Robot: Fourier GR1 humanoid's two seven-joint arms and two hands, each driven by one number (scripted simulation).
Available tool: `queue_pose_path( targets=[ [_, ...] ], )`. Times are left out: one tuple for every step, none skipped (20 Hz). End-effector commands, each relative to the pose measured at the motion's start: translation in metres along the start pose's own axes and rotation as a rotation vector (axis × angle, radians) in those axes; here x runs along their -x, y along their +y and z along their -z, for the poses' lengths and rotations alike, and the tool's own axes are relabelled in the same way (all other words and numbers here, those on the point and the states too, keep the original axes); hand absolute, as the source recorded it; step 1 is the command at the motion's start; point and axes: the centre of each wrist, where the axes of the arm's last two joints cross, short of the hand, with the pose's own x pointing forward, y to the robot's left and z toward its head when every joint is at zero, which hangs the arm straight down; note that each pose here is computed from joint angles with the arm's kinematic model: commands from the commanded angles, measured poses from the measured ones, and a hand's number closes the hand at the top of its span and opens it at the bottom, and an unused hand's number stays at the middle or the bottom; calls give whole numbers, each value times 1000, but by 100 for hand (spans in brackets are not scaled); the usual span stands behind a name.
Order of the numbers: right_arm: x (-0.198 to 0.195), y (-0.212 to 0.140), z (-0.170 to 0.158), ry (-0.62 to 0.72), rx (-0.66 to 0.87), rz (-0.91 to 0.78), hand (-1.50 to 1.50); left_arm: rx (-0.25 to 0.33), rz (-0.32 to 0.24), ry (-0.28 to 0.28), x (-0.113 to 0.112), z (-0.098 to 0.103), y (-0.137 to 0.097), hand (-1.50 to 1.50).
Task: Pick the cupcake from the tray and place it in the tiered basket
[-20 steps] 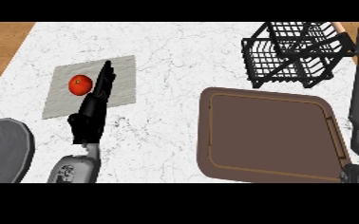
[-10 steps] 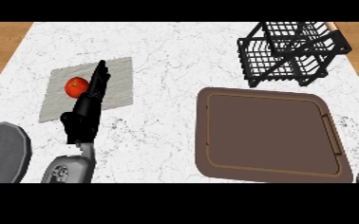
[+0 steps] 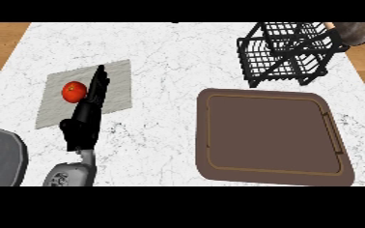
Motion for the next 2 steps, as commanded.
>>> queue_pose_path(
  targets=[
    [42, -64, -12, -7, -3, 52, -150, 0, -14, -1, 7, -14, 3, 0],
    [48, -75, -21, -34, -15, 31, -150, 0, -1, -4, 3, 0, -4, 0]
  ],
)
